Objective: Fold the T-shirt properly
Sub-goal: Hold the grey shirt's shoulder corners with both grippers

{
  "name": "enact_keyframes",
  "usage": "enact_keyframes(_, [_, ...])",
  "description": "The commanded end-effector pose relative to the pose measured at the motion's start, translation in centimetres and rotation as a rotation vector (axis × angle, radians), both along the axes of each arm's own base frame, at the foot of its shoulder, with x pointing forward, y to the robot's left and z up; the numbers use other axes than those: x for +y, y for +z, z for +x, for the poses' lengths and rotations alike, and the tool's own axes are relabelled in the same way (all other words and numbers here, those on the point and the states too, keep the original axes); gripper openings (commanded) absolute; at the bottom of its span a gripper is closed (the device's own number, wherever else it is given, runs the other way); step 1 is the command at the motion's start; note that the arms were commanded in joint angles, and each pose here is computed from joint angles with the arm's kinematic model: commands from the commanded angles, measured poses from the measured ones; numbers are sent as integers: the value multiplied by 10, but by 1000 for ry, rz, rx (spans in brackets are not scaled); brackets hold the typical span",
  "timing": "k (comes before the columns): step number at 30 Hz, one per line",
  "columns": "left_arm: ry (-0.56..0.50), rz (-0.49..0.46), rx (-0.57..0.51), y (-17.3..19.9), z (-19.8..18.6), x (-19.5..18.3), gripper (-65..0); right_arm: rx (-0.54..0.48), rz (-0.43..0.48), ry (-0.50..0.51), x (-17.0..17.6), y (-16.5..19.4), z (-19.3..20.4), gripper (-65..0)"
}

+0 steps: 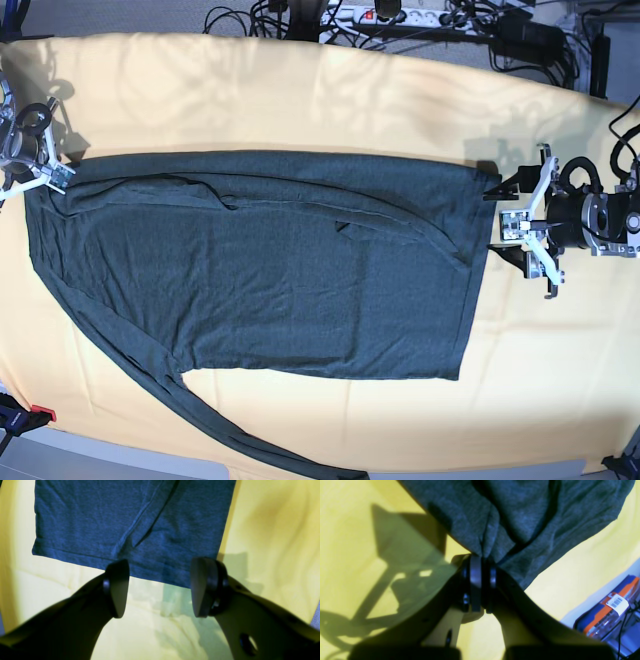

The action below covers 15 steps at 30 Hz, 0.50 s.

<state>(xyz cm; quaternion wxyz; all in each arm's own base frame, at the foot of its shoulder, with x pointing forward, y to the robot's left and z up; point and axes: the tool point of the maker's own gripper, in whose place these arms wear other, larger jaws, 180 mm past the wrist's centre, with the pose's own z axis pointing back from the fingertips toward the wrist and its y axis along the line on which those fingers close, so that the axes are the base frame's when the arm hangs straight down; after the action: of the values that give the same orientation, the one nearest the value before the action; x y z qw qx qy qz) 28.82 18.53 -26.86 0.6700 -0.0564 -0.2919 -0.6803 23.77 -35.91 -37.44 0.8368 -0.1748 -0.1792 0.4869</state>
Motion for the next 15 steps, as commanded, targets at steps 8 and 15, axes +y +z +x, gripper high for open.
enact_keyframes(8, [27, 12, 17, 9, -2, 2, -265, -55, -77, -14, -18, 16, 13, -650])
enact_keyframes(15, [-40, 160, 44, -13, -33, 6, -264, -55, -83, -18, -20, 17, 13, -650])
